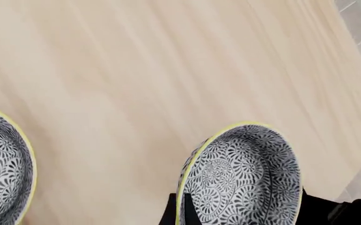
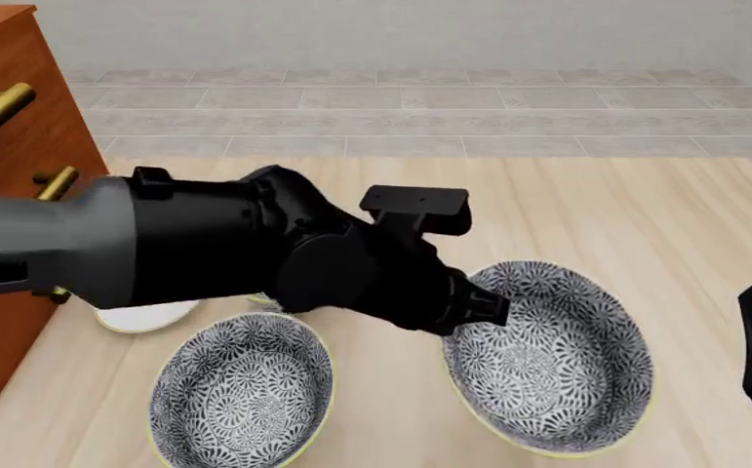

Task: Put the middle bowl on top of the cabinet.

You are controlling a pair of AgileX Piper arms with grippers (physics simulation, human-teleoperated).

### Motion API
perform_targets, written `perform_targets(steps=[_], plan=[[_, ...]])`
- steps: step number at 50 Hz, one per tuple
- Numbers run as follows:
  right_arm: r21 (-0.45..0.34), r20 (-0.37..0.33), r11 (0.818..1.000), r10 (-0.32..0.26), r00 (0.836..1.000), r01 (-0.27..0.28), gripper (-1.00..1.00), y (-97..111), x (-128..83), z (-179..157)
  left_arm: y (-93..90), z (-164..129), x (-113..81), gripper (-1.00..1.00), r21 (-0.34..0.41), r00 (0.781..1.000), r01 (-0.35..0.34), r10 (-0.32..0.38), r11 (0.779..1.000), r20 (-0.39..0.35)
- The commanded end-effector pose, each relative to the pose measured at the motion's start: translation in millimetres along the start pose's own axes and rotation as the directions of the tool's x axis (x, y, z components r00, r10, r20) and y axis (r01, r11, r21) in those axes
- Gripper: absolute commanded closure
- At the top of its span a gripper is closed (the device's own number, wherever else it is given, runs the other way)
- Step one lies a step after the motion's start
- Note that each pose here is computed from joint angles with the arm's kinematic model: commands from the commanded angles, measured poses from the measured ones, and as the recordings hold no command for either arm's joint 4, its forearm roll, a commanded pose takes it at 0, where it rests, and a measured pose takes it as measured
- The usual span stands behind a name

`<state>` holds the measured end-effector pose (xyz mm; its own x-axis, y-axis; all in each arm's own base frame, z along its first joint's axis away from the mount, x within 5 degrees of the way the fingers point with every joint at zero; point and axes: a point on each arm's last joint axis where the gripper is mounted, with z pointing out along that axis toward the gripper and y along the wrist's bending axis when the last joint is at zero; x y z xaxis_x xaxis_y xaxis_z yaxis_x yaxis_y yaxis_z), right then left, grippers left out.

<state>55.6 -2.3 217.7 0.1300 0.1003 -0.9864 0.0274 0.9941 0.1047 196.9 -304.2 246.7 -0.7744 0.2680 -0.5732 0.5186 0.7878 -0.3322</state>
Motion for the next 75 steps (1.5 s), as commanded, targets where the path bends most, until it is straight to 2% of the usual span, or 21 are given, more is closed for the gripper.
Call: perform_targets(steps=[1, 10, 15, 23, 27, 39, 43, 44, 52, 53, 56, 57, 58, 59, 71, 72, 75], plan=[[0.000, -0.001, 1.000, 0.000, 1.000, 0.000, -1.00, 0.0, 0.2, 0.0, -9.7, -35.7, -12.3, 1.00, 0.031, 0.999, -0.023, 0.022, 0.999, 0.039], [-0.002, -0.005, 1.000, -0.003, 1.000, 0.003, -1.00, 0.1, 0.5, 0.0, -18.5, -49.8, -10.7, 1.00, 0.050, 0.999, -0.017, 0.015, 0.999, 0.037], [-0.003, -0.007, 1.000, -0.004, 1.000, 0.004, -1.00, 0.2, 0.7, 0.0, -14.2, -58.5, -13.3, 1.00, 0.041, 0.999, -0.004, 0.003, 0.999, 0.041], [-0.001, -0.010, 1.000, -0.004, 1.000, 0.004, -1.00, 0.0, 1.0, 0.0, -1.7, -68.8, -18.3, 1.00, 0.005, 0.999, 0.001, -0.002, 1.000, 0.034], [-0.004, -0.012, 1.000, -0.006, 1.000, 0.006, -1.00, 0.2, 1.2, 0.0, -2.1, -84.2, -23.6, 1.00, 0.018, 0.998, 0.013, -0.014, 1.000, 0.066], [-0.002, -0.014, 1.000, -0.006, 1.000, 0.006, -1.00, 0.1, 1.1, 0.0, 19.9, -107.0, -35.5, 1.00, -0.015, 0.991, 0.038, -0.036, 0.999, 0.126], [0.000, -0.014, 1.000, -0.006, 1.000, 0.006, -1.00, -0.1, 1.7, 0.0, 29.4, -114.2, -39.3, 1.00, -0.036, 0.989, 0.032, -0.027, 0.999, 0.142], [0.000, -0.014, 1.000, -0.006, 1.000, 0.006, -1.00, -0.1, 1.7, 0.0, 25.8, -113.8, -38.5, 1.00, -0.029, 0.990, 0.033, -0.028, 0.999, 0.137], [-0.003, -0.017, 1.000, -0.009, 1.000, 0.009, -1.00, 0.1, 1.5, 0.0, 38.8, -135.7, -48.4, 1.00, -0.064, 0.985, 0.026, -0.015, 0.998, 0.170], [-0.003, -0.017, 1.000, -0.009, 1.000, 0.009, -1.00, 0.1, 1.7, 0.0, 34.4, -135.8, -48.2, 1.00, -0.055, 0.986, 0.021, -0.011, 0.998, 0.166], [-0.004, -0.017, 1.000, -0.010, 1.000, 0.010, -1.00, 0.2, 1.6, 0.0, 36.6, -140.4, -49.5, 1.00, -0.062, 0.985, 0.018, -0.007, 0.998, 0.171], [-0.005, -0.018, 1.000, -0.011, 1.000, 0.011, -1.00, 0.2, 1.7, 0.0, 47.8, -149.6, -52.7, 1.00, -0.088, 0.981, 0.013, 0.005, 0.996, 0.196], [-0.005, -0.017, 1.000, -0.011, 1.000, 0.011, -1.00, 0.2, 1.6, 0.0, 47.1, -151.7, -53.1, 1.00, -0.085, 0.979, 0.011, 0.006, 0.996, 0.204], [-0.005, -0.018, 1.000, -0.011, 1.000, 0.011, -1.00, 0.2, 1.7, 0.0, 41.3, -142.0, -49.5, 1.00, -0.076, 0.986, 0.029, -0.016, 0.997, 0.164], [-0.006, -0.021, 1.000, -0.017, 1.000, 0.017, -1.00, 0.3, 1.2, 0.0, 40.9, -144.0, -48.0, 1.00, -0.074, 0.987, 0.043, -0.030, 0.996, 0.159], [-0.006, -0.021, 1.000, -0.017, 1.000, 0.017, -1.00, 0.3, 1.6, 0.0, 46.8, -147.8, -49.3, 1.00, -0.086, 0.985, 0.053, -0.038, 0.995, 0.171], [-0.007, -0.022, 1.000, -0.018, 1.000, 0.018, -1.00, 0.3, 1.9, 0.0, 49.7, -151.2, -49.7, 1.00, -0.092, 0.983, 0.063, -0.046, 0.994, 0.176]])
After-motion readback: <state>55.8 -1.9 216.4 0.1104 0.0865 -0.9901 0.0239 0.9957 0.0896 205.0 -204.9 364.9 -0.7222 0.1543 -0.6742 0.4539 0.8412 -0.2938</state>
